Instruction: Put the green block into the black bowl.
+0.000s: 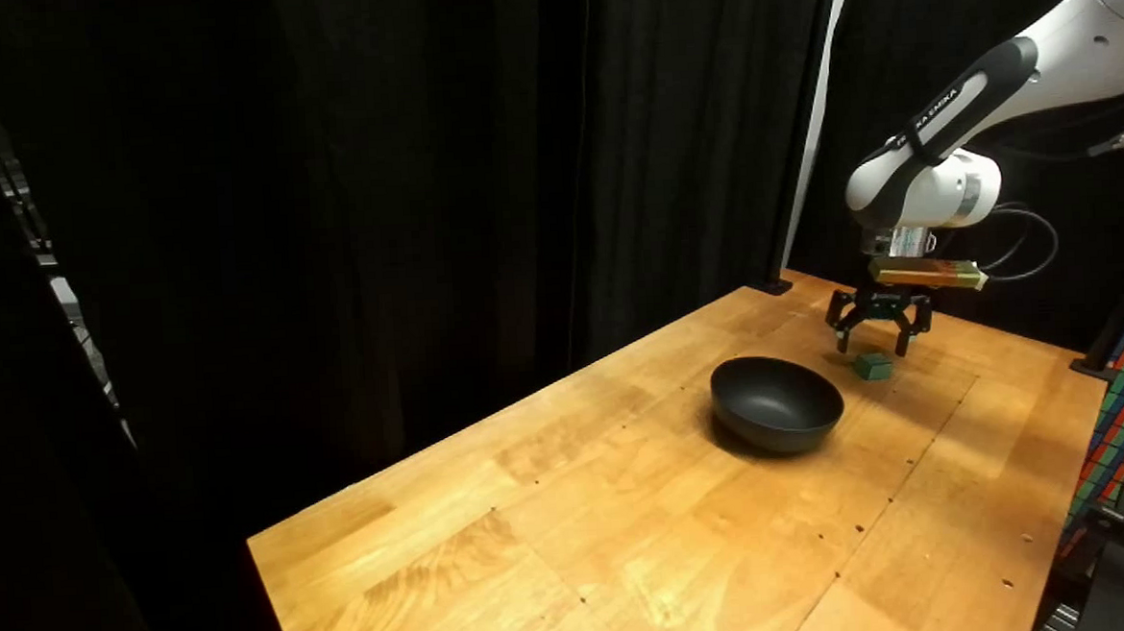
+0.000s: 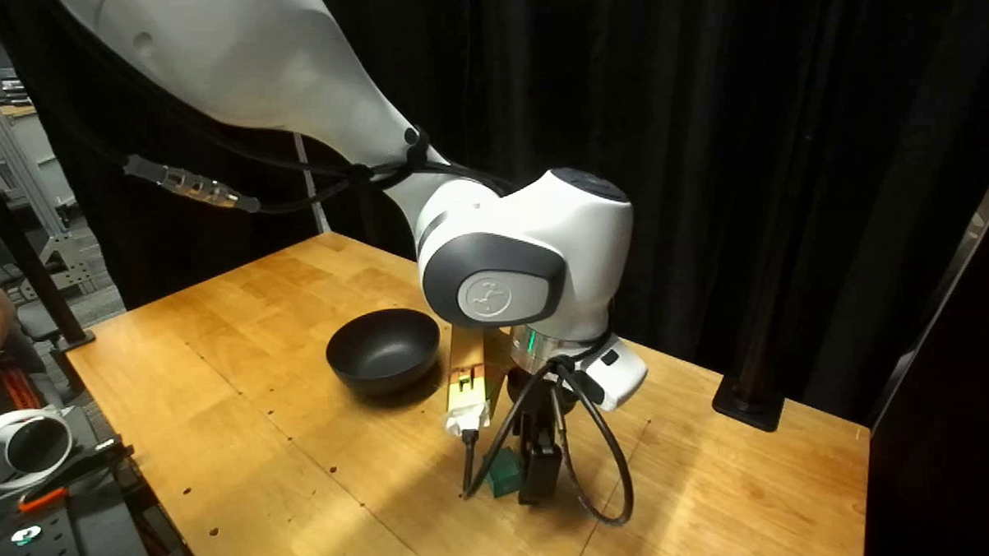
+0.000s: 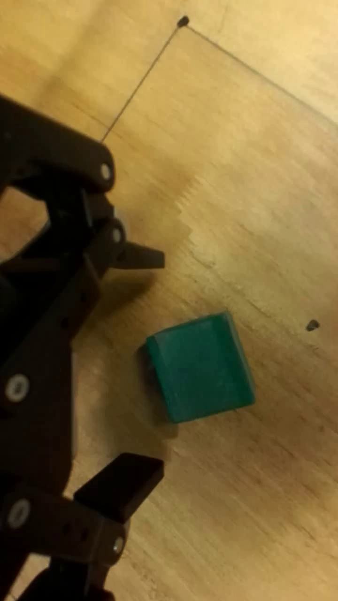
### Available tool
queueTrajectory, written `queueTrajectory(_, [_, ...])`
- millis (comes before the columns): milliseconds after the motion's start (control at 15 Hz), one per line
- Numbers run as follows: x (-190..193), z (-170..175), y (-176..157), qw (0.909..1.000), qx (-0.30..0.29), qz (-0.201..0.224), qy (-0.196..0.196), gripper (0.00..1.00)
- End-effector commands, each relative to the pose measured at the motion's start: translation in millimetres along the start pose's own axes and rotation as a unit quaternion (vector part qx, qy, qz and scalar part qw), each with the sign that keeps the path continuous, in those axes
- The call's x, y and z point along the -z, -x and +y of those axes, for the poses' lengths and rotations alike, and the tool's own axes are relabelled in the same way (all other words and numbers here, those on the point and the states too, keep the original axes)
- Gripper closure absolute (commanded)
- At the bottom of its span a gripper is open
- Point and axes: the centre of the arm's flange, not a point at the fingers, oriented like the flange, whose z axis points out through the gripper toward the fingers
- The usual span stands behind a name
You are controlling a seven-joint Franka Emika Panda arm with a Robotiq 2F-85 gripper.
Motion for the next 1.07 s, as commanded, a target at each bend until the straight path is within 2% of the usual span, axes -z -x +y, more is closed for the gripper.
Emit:
queueTrajectory(0, [4.6,2.5,-11.2,0.9961,0.042,-0.068,-0.037,0.00])
queueTrajectory(67, [2.9,1.2,-8.4,0.9952,0.051,-0.073,-0.041,0.00])
queueTrajectory(133, [2.3,0.4,-6.9,0.9942,0.060,-0.078,-0.044,0.25])
queueTrajectory(200, [0.4,-0.9,-4.0,0.9932,0.070,-0.082,-0.044,0.25])
queueTrajectory(267, [-0.9,-1.7,-2.2,0.9925,0.077,-0.084,-0.043,0.32])
queueTrajectory(467, [-8.7,0.2,3.1,0.9924,0.087,-0.076,-0.042,0.58])
queueTrajectory(667, [-7.4,3.2,6.6,0.9924,0.085,-0.076,-0.045,0.78])
queueTrajectory(800, [15.6,1.3,18.2,0.9925,0.083,-0.066,-0.060,0.78])
queueTrajectory(1000, [60.4,-9.9,55.8,0.9868,0.100,-0.049,-0.118,0.78])
